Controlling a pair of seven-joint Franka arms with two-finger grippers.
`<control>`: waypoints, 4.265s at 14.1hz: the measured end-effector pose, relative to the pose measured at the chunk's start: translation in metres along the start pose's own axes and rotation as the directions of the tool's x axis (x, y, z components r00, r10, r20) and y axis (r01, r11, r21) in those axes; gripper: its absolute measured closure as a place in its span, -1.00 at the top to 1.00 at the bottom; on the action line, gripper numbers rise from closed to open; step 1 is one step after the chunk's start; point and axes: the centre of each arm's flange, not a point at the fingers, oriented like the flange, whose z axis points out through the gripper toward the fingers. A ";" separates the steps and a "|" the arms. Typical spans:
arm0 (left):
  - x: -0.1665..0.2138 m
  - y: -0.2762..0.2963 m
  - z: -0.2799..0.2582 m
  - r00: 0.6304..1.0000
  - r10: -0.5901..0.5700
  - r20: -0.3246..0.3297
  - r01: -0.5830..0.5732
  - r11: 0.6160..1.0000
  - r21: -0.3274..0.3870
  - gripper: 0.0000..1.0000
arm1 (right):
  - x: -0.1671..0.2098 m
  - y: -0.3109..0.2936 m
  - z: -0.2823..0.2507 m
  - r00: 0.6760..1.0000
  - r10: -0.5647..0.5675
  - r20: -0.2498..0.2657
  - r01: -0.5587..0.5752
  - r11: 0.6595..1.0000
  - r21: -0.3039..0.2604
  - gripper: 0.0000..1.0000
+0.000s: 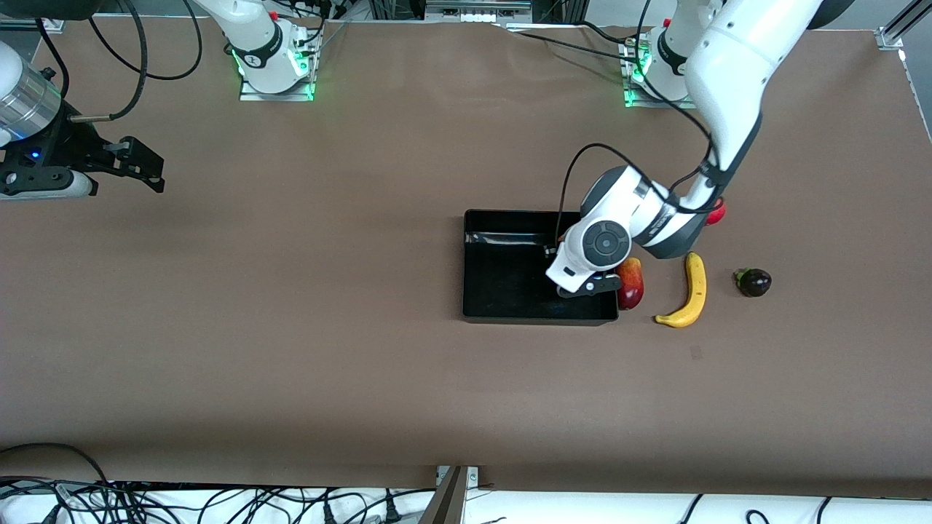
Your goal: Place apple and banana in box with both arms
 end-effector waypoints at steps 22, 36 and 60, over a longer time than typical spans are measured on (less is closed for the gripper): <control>0.146 -0.248 0.050 0.781 0.597 -0.183 -0.599 0.799 0.052 0.19 | 0.000 -0.002 -0.002 1.000 -0.003 -0.003 0.003 1.000 0.000 1.00; 0.022 -0.039 -0.124 0.946 0.276 -0.168 -0.268 0.961 0.068 -0.30 | 0.000 -0.003 -0.002 1.000 -0.004 -0.003 0.004 1.000 0.000 1.00; 0.032 -0.073 -0.177 0.972 0.081 -0.222 -0.078 0.997 0.023 1.00 | 0.000 -0.004 -0.002 1.000 -0.005 -0.003 0.005 1.000 0.001 1.00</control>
